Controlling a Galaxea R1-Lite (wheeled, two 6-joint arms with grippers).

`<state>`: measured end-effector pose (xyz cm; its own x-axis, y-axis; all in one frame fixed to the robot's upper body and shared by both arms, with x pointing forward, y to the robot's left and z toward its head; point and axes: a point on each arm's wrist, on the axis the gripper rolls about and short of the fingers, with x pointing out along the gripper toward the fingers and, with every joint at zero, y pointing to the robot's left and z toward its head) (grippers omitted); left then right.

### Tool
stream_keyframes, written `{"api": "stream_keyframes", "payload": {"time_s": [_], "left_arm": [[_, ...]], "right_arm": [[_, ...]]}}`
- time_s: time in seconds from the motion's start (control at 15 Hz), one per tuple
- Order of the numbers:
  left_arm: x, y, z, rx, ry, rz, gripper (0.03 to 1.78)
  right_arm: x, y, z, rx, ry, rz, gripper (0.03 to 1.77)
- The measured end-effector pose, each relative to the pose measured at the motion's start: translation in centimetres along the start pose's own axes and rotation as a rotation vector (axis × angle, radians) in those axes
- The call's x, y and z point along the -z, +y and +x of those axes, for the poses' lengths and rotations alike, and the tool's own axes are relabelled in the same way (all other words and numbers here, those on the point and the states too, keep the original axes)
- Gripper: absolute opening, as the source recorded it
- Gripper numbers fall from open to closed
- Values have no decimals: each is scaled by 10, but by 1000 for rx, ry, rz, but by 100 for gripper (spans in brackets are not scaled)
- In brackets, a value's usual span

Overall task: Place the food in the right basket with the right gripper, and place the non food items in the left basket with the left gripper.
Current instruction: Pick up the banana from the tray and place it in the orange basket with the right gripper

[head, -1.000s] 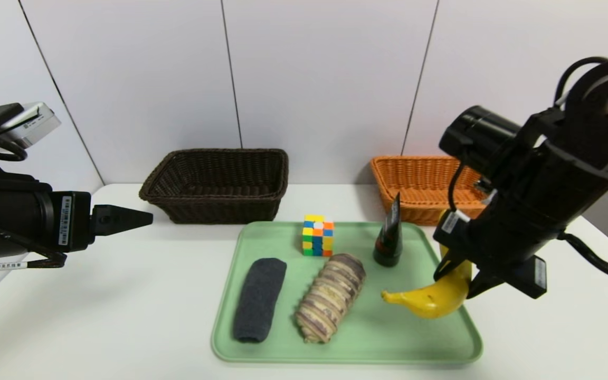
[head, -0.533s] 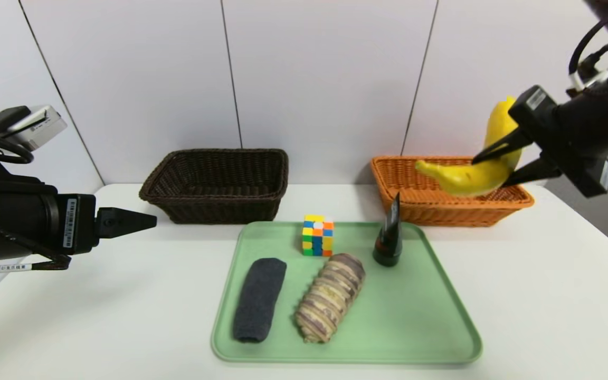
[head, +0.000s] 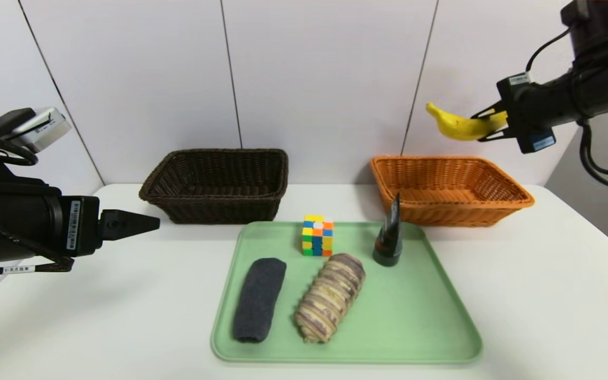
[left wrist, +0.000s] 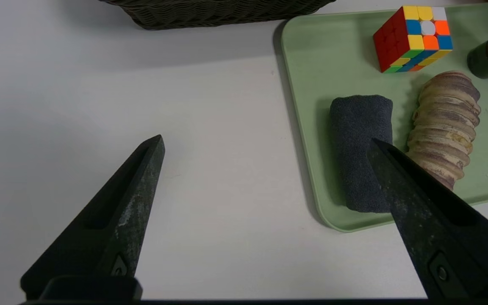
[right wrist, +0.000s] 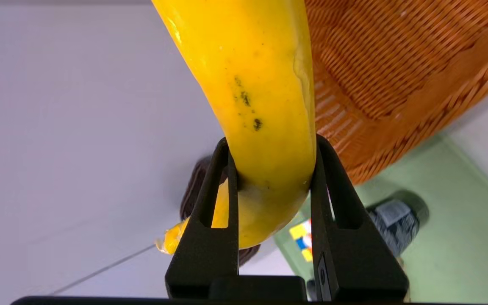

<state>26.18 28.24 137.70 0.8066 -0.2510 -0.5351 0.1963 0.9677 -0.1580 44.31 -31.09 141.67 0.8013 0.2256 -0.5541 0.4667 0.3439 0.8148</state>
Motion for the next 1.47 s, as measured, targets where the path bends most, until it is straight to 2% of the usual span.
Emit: {"api": "stream_keyframes", "payload": {"time_s": [0.2,0.47,0.8,1.07,1.27,1.47], "left_arm": [[1,0,1,0,5,-12,169],[2,0,0,0,4,-20,169],[2,0,-1,2,3,-19,169],[2,0,0,4,6,-18,169],[4,0,0,4,9,-18,169],[4,0,0,3,10,-19,169]], "right_arm": [[-13,-15,45,60,4,43,46],[-16,-31,88,108,20,111,46],[-18,-48,119,168,37,125,46],[-19,-51,132,153,35,123,48],[-18,-52,136,156,38,121,89],[-18,-53,137,157,39,120,114]]}}
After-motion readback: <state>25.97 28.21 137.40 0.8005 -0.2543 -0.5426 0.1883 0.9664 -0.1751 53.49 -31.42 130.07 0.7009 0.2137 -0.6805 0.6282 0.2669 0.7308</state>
